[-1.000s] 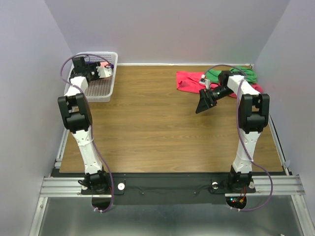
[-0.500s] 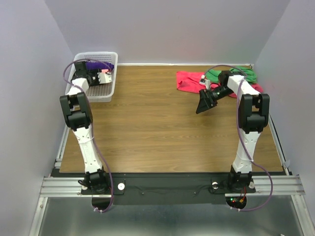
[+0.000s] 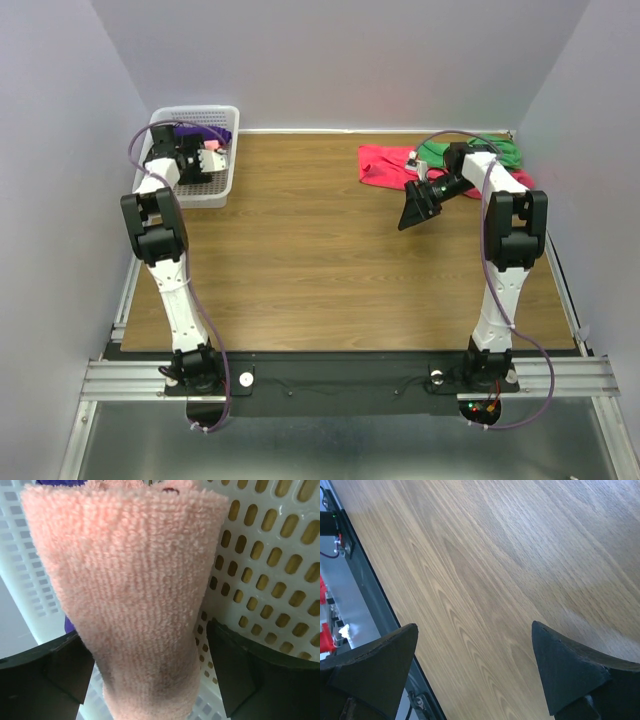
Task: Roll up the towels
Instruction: Place the rolled towel into the container
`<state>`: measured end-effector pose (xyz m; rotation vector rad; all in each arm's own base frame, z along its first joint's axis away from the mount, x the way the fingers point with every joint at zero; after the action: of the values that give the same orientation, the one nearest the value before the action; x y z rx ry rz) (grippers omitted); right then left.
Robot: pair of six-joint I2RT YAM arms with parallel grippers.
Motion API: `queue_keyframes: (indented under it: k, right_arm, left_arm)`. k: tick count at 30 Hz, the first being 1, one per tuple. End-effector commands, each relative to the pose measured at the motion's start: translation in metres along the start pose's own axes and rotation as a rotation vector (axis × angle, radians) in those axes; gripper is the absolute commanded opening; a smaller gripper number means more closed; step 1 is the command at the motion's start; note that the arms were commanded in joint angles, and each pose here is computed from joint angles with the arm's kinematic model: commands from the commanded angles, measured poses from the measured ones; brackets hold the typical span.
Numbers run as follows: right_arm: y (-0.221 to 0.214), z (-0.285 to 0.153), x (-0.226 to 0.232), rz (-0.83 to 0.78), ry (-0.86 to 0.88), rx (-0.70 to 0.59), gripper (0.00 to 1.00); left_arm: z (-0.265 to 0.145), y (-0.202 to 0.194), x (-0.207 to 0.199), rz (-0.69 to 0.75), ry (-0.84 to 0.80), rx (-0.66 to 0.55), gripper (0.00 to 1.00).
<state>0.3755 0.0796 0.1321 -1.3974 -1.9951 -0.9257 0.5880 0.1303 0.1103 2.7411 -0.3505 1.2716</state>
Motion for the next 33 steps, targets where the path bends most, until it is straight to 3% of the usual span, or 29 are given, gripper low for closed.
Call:
queue_keyframes:
  k: [1, 12, 18, 22, 25, 26, 29, 33]
  right_arm:
    - [0.012, -0.014, 0.012, -0.051, 0.002, -0.055, 1.0]
    - [0.044, -0.048, 0.043, -0.137, -0.075, -0.202, 1.0]
    - [0.077, -0.086, 0.033, -0.139, -0.238, -0.364, 1.0]
    - [0.097, -0.116, 0.023, -0.119, -0.368, -0.478, 1.0]
    - [0.114, -0.147, 0.008, -0.1, -0.622, -0.593, 1.0]
    - [0.119, -0.155, 0.006, -0.101, -0.673, -0.623, 0.99]
    - [0.137, -0.175, -0.005, -0.086, -0.82, -0.719, 0.94]
    - [0.147, -0.174, -0.042, -0.032, -0.952, -0.706, 0.87]
  left_arm:
    - [-0.06, 0.011, 0.047, 0.05, 0.057, -0.016, 0.99]
    - [-0.195, 0.054, 0.128, 0.058, 0.261, -0.095, 0.99]
    - [-0.236, 0.066, 0.137, -0.035, 0.316, -0.109, 0.99]
    - [-0.261, 0.079, 0.139, -0.171, 0.365, -0.154, 0.99]
    - [-0.281, 0.095, 0.143, -0.39, 0.403, -0.229, 0.99]
    - [-0.284, 0.104, 0.143, -0.543, 0.405, -0.281, 0.99]
    - [-0.296, 0.128, 0.146, -0.745, 0.372, -0.344, 0.99]
    - [-0.299, 0.148, 0.139, -0.859, 0.324, -0.371, 0.99]
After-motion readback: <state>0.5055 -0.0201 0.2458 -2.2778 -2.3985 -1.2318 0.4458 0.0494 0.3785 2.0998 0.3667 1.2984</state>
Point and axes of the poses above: each gripper's point midway between its finger pads, its own z axis out along the fingers, its own x axis along the line the jaws close on, y = z × x, the point moved 6 cm from there along -z, back along the fingers, and after that the axes turned 15 degrees about z, right-handed, at the moved point
